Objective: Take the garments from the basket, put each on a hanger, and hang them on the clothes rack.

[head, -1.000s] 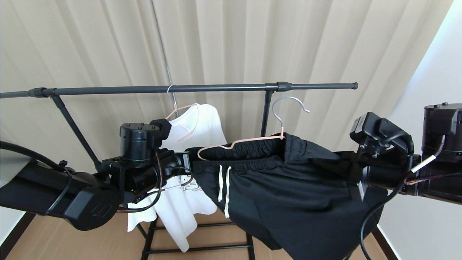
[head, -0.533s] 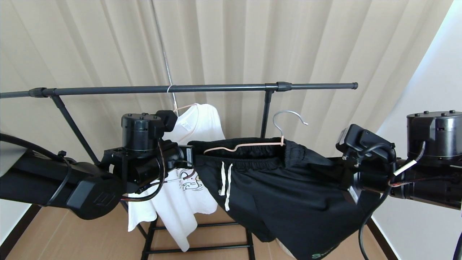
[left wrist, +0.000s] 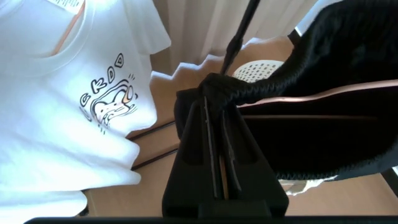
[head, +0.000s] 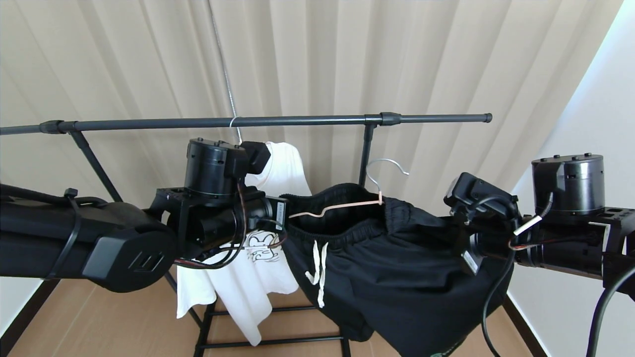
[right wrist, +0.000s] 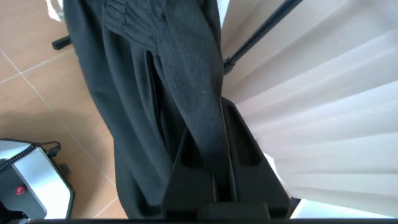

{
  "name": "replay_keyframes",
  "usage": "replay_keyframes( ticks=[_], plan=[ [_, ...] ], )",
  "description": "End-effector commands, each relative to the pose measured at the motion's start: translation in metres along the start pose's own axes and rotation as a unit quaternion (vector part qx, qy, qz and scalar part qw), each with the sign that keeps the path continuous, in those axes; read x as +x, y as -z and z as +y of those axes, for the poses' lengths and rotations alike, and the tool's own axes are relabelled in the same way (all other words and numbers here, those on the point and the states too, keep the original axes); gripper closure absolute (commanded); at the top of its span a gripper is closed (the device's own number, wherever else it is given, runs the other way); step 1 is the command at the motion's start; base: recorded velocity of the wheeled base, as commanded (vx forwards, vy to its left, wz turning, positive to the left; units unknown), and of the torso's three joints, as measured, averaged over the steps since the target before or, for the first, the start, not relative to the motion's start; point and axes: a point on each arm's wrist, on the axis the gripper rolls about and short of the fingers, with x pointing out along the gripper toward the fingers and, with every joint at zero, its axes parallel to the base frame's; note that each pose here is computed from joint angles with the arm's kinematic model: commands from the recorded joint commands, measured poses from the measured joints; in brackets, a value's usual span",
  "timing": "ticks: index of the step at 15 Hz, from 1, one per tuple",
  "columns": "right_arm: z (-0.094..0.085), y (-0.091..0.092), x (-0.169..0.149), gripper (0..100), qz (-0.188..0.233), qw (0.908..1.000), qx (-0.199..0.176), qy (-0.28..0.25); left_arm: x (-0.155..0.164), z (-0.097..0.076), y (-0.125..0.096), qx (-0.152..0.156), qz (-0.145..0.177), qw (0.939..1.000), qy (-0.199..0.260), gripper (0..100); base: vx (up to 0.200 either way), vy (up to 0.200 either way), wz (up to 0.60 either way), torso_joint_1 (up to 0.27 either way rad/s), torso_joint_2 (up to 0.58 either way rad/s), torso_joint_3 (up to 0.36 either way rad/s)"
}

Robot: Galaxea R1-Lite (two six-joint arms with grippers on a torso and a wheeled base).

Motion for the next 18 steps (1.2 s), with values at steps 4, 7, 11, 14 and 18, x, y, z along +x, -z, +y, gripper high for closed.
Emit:
replay_keyframes(
  ticks=[4, 7, 11, 14, 18],
  plan=[
    [0.001, 0.006, 0.013, 100, 0.031, 0.9994, 0.001, 0.013, -0.021, -0.007, -0.021, 0.001, -0.023, 0.9996, 0.013, 100, 0.0, 0.0, 0.0, 0.0, 0.0, 0.0],
    [0.003, 0.01, 0.019, 100, 0.049, 0.9984, -0.001, 0.03, -0.031, -0.007, -0.035, 0.0, -0.033, 0.9994, 0.007, 100, 0.0, 0.0, 0.0, 0.0, 0.0, 0.0],
    [0.008, 0.007, 0.03, 100, 0.023, 0.9988, -0.007, 0.042, -0.041, -0.015, -0.042, 0.005, -0.03, 0.9995, 0.01, 100, 0.0, 0.0, 0.0, 0.0, 0.0, 0.0],
    [0.013, -0.003, 0.031, 100, -0.003, 0.9982, 0.048, 0.037, -0.042, -0.023, -0.036, 0.012, -0.019, 0.9997, 0.009, 100, 0.0, 0.0, 0.0, 0.0, 0.0, 0.0],
    [0.014, -0.013, 0.04, 100, -0.052, 0.9931, 0.095, 0.046, -0.046, -0.035, -0.029, 0.025, -0.002, 0.9997, 0.003, 100, 0.0, 0.0, 0.0, 0.0, 0.0, 0.0]
  ],
)
